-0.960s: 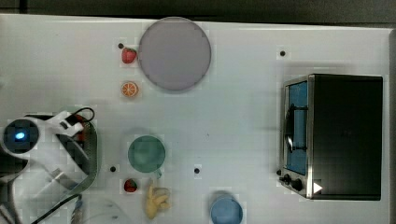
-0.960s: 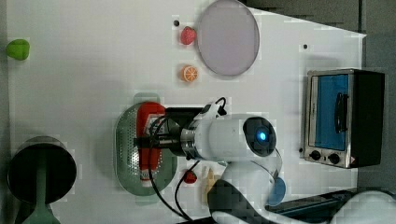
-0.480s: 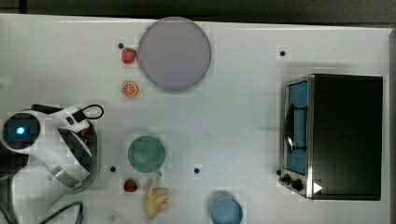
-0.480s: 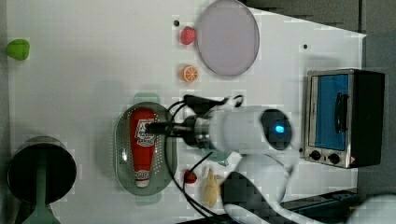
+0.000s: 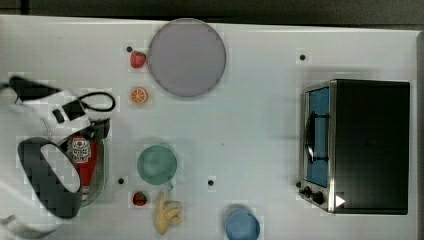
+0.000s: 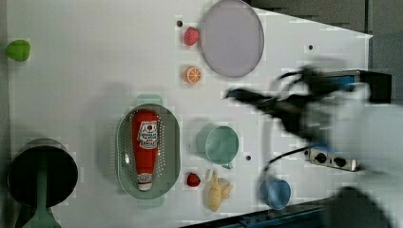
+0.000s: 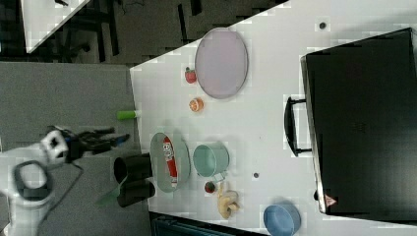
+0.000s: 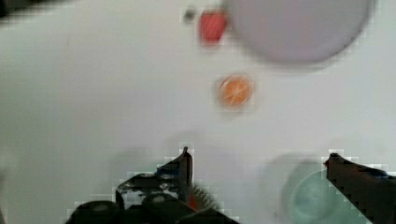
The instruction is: Pick Ketchup from the table and place it in strainer.
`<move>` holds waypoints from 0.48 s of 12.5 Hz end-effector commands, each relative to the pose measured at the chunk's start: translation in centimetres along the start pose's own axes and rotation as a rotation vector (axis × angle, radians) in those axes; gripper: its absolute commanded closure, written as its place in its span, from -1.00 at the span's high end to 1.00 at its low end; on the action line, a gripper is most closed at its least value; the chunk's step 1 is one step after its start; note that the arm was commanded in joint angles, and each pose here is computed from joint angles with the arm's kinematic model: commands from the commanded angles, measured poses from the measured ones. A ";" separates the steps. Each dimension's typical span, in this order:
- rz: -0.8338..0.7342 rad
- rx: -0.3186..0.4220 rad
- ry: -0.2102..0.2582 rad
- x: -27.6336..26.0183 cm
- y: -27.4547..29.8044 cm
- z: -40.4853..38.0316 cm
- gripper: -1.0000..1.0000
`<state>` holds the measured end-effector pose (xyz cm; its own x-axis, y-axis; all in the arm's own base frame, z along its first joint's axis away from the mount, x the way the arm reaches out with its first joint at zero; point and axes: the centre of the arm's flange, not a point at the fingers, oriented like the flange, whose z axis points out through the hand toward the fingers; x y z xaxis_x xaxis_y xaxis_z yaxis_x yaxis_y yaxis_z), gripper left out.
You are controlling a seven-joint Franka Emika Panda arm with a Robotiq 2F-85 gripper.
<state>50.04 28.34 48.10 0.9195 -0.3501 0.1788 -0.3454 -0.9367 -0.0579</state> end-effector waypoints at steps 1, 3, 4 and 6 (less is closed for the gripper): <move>0.314 -0.101 -0.048 7.8 10.2 -2.3 1.00; 0.447 -0.109 -0.070 10.7 15.5 -5.3 1.00; 0.499 -0.104 -0.067 12.0 17.7 -6.7 1.00; 0.562 -0.109 -0.074 13.8 21.3 -8.7 1.00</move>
<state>53.47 4.58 58.76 0.6383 -0.7628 0.1033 -0.7644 -0.6439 -0.0318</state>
